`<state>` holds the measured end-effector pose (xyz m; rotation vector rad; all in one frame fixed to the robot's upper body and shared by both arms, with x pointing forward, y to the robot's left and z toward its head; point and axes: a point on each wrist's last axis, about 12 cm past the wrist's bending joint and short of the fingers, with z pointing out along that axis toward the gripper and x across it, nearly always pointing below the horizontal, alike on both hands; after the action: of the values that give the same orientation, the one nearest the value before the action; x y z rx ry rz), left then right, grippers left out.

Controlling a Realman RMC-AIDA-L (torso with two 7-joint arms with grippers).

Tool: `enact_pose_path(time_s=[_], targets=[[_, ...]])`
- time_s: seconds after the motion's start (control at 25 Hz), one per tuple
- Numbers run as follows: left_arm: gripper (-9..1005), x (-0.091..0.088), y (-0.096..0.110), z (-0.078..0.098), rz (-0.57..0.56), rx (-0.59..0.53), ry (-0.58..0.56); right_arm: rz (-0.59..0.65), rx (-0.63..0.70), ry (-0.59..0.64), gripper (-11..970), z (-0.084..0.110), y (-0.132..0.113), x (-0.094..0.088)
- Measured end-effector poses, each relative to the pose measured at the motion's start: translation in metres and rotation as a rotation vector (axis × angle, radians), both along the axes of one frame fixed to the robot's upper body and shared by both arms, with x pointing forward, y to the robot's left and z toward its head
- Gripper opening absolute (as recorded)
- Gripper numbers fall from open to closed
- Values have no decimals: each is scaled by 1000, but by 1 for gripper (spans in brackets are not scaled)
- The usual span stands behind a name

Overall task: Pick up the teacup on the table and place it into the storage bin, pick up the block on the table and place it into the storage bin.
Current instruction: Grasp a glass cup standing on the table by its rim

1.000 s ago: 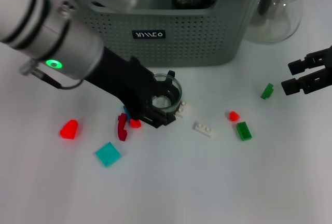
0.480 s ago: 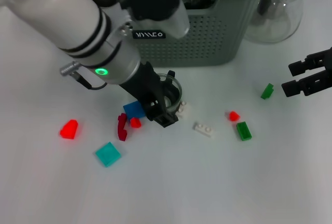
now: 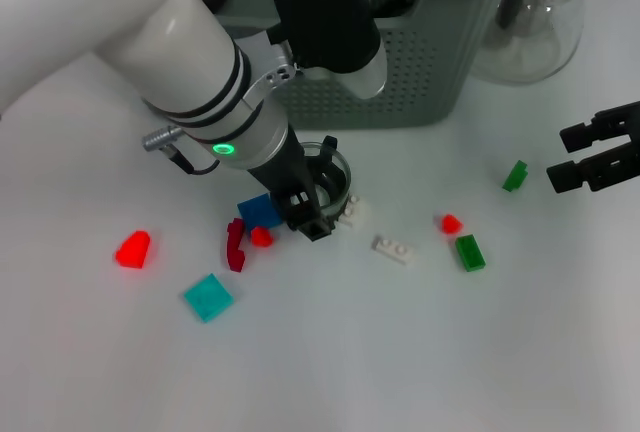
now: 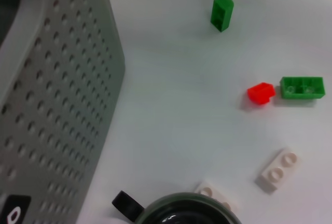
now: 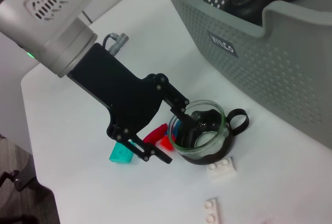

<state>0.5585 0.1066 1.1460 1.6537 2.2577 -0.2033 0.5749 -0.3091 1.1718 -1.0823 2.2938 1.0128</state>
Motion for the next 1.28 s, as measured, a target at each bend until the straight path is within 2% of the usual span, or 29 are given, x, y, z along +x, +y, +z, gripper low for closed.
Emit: enact_pose_path(time_s=[0.56, 1.04, 1.28], targets=[[593, -1, -15, -21, -24, 40, -7, -3, 1, -3, 915, -3, -1, -2], [585, 1, -17, -22, 20, 59, -15, -12, 1, -8, 915, -3, -2, -1], [389, -1, -19, -23, 8, 68, -13, -10, -1, -9, 916, -3, -2, -1]])
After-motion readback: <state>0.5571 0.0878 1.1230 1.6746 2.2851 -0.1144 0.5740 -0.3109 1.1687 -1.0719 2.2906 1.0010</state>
